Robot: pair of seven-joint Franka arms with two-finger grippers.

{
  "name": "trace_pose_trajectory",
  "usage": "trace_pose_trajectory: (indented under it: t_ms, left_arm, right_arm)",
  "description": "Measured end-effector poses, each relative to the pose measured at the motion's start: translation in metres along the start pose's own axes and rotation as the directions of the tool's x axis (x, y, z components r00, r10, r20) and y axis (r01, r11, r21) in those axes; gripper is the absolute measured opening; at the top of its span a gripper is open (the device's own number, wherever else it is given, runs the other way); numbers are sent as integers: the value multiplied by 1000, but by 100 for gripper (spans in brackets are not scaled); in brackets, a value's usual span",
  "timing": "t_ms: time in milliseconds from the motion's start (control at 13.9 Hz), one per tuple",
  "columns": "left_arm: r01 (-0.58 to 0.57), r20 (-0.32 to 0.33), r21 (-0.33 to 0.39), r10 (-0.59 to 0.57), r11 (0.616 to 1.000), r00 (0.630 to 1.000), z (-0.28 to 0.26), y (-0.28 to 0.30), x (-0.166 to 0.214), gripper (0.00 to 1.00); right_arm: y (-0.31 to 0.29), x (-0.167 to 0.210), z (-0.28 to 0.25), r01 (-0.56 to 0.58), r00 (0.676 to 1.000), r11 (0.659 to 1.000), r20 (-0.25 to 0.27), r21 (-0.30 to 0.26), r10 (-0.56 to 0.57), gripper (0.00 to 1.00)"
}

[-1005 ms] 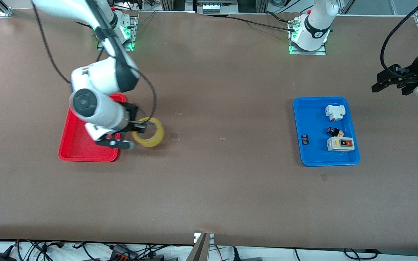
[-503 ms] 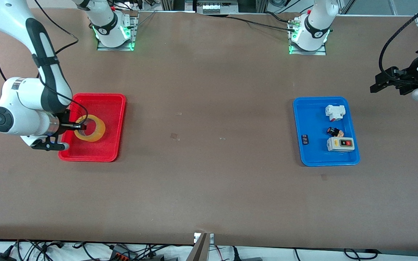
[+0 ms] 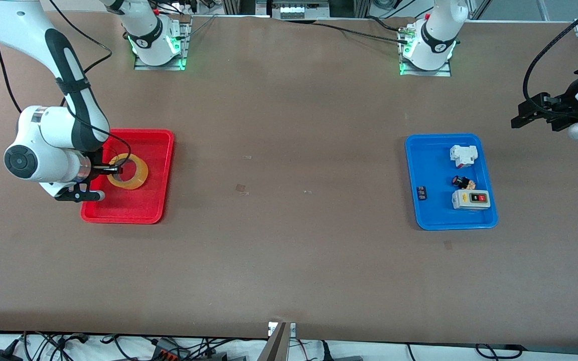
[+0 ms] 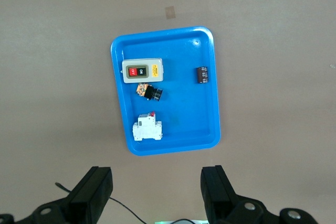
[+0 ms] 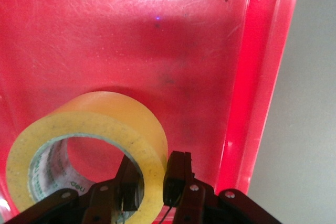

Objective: Place and move tape with both arms
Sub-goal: 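Lower the tape into the red tray and open the right gripper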

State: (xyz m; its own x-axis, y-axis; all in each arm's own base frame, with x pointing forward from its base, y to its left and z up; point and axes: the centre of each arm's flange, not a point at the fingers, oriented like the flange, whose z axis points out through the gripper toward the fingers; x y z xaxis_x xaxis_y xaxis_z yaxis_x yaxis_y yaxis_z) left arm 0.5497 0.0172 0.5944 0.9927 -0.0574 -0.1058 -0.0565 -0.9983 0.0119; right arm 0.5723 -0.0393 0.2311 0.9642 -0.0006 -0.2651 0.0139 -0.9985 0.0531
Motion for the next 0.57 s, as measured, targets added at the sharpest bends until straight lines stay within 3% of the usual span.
trace_pose_trajectory:
  t_ms: [359,574]
  left_arm:
    - [5,9,-1,-5,1000,1000,3,-2,1,100]
    - [5,14,-2,-5,1000,1000,5,-2,2,100]
  right_arm:
    - [-2,-9,16,5,1000,1000,-10,-1,-5,23]
    - [-1,-9,10,4,1000,1000,-21,-2,-4,57]
